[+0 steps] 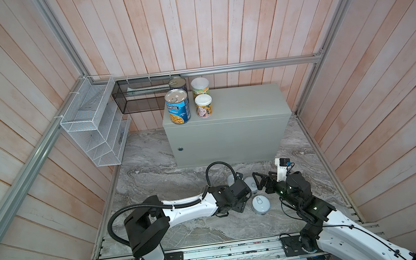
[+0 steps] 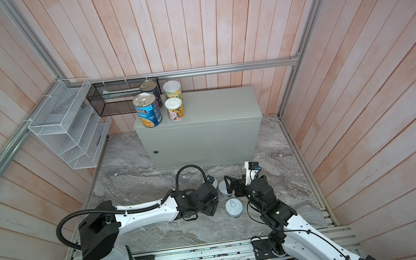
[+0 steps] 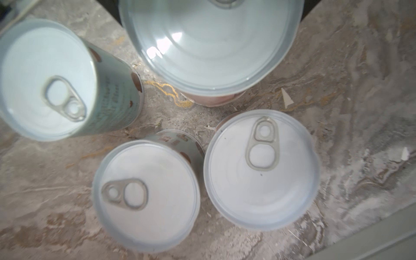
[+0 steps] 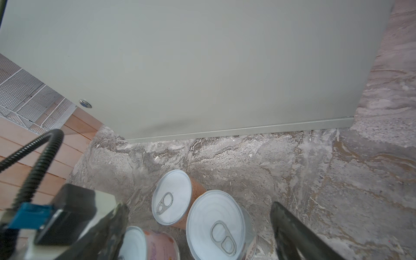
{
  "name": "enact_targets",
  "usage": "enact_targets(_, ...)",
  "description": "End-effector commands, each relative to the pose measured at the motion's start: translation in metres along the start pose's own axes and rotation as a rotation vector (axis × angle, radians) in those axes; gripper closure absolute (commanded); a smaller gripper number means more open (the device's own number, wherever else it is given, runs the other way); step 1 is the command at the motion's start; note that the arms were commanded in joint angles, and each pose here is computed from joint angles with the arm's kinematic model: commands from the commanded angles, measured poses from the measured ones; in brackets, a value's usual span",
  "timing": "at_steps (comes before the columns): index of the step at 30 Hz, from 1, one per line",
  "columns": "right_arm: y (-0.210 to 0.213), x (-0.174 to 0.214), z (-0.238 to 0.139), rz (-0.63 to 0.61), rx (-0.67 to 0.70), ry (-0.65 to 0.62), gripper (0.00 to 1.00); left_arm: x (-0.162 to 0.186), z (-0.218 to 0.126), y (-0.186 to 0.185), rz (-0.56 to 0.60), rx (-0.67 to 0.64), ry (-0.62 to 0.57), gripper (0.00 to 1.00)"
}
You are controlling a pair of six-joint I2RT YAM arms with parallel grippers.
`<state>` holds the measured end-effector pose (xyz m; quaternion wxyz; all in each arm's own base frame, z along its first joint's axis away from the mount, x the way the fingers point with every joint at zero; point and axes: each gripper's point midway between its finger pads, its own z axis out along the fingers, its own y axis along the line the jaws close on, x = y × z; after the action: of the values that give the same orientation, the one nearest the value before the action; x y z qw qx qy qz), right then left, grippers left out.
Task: Place and organize the canned foods onto the counter
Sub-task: 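Close the left gripper on the pink can nearest the robot and lift it, then carry the pink can with the left gripper toward the approaching right gripper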
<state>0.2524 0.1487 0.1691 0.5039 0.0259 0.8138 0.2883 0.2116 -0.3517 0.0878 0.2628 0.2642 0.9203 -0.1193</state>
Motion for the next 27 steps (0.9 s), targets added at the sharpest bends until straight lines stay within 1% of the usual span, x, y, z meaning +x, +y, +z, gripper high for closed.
enact_targets(1,0.014,-0.007,0.000,-0.054,-0.059,-0.004,0.03,-0.027,-0.031,0.007,-0.048,0.063,-0.084,0.42)
enact_targets(5,0.032,-0.011,0.000,-0.129,-0.119,0.001,0.03,-0.037,-0.052,0.025,-0.119,0.117,-0.114,0.44)
enact_targets(9,0.054,-0.010,-0.003,-0.202,-0.210,-0.008,0.03,-0.042,-0.072,0.041,-0.151,0.121,-0.137,0.45)
enact_targets(10,0.059,-0.009,-0.003,-0.215,-0.229,-0.007,0.03,-0.046,-0.075,0.054,-0.181,0.103,-0.144,0.45)
enact_targets(11,0.065,-0.009,-0.004,-0.231,-0.251,-0.010,0.03,-0.046,-0.079,0.059,-0.193,0.103,-0.144,0.45)
enact_targets(14,0.086,-0.006,-0.008,-0.299,-0.310,-0.025,0.04,-0.047,-0.090,0.064,-0.231,0.120,-0.148,0.45)
enact_targets(17,0.113,-0.002,-0.015,-0.394,-0.362,-0.039,0.04,-0.051,-0.103,0.063,-0.261,0.168,-0.165,0.45)
enact_targets(20,0.141,0.003,-0.025,-0.468,-0.453,-0.066,0.04,-0.058,-0.116,0.061,-0.273,0.224,-0.174,0.45)
enact_targets(23,0.160,0.003,-0.035,-0.499,-0.539,-0.123,0.04,-0.065,-0.126,0.064,-0.253,0.244,-0.187,0.45)
enact_targets(27,0.170,0.000,-0.032,-0.556,-0.557,-0.153,0.04,-0.069,-0.131,0.071,-0.239,0.271,-0.168,0.45)
